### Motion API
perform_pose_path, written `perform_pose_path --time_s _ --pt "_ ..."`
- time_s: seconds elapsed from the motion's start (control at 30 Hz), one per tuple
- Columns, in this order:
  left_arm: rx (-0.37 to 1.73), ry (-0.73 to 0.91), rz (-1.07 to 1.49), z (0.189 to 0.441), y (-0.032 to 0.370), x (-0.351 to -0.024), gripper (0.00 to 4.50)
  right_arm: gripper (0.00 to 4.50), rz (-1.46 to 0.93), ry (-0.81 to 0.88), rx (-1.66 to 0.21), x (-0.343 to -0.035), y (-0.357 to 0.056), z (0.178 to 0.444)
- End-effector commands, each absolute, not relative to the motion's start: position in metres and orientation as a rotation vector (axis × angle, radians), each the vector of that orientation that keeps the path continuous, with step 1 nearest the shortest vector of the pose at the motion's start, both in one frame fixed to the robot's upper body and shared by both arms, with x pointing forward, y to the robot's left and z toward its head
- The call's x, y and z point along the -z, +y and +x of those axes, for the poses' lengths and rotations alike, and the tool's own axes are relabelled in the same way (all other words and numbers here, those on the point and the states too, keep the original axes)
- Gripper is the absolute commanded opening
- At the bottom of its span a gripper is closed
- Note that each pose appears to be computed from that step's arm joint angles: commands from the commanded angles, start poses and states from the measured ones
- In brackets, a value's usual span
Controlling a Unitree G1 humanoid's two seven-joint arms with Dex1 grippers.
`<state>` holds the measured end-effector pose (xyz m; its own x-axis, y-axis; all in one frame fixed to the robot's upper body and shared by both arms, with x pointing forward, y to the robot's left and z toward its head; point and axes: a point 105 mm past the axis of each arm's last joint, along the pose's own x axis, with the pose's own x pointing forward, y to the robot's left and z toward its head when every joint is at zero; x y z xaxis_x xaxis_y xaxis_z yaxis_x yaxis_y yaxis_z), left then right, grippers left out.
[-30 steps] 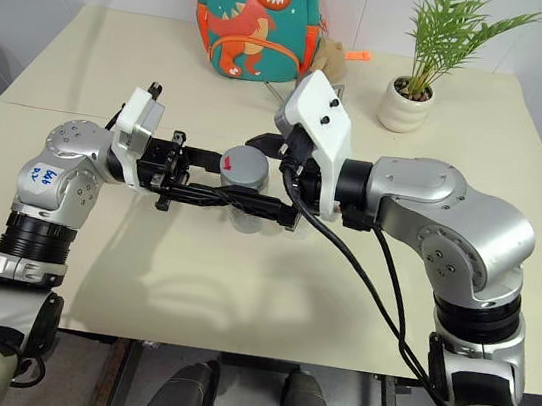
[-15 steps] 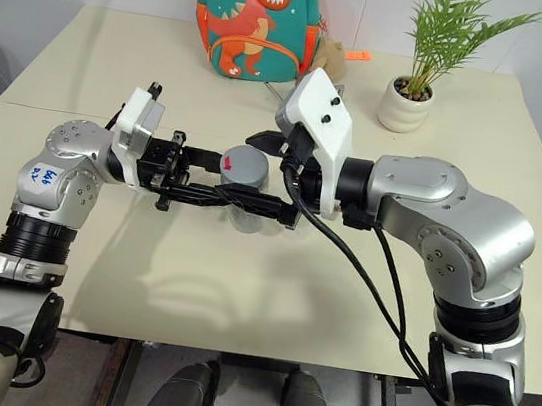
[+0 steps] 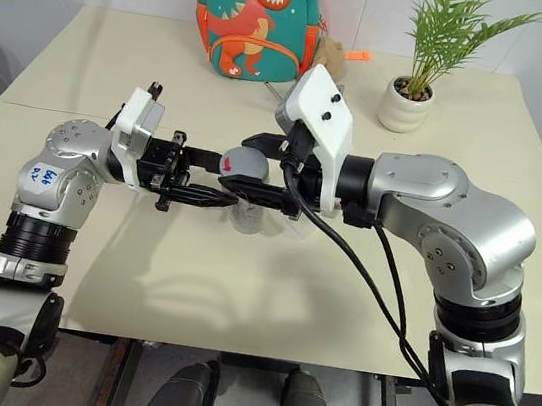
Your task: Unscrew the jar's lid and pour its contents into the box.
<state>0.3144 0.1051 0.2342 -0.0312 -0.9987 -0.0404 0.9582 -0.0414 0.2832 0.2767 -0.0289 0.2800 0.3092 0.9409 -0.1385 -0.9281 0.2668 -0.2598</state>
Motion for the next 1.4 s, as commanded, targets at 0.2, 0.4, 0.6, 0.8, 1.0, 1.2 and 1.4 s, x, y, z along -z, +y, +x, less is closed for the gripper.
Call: perform_pose_path --time_s 0.2,0.4,0.6,0.8,1.0,1.2,1.4 --pt "1.607 -0.262 0.295 0.31 0.101 -0.25 1.93 2.55 -0.337 -0.117 -1.286 -0.292 -0.025 0.269" --pt "1.614 -0.205 0.297 0.311 0.104 -0.242 1.93 2.55 -0.334 -0.146 -1.276 -0.302 -0.029 0.269" --pt "1.62 -0.171 0.293 0.312 0.104 -0.236 1.93 2.55 -0.347 -0.178 -1.256 -0.311 -0.034 0.272" --pt "1.633 -0.143 0.289 0.312 0.102 -0.231 1.93 2.55 -0.369 -0.207 -1.228 -0.319 -0.039 0.276" --pt "1.64 -0.127 0.294 0.313 0.1 -0.228 1.93 2.55 -0.387 -0.221 -1.219 -0.326 -0.044 0.278" --pt "1.644 -0.115 0.296 0.313 0.099 -0.223 1.93 2.55 -0.394 -0.239 -1.214 -0.332 -0.046 0.28" --pt "1.653 -0.104 0.305 0.312 0.098 -0.221 1.93 2.55 -0.408 -0.258 -1.202 -0.338 -0.048 0.283"
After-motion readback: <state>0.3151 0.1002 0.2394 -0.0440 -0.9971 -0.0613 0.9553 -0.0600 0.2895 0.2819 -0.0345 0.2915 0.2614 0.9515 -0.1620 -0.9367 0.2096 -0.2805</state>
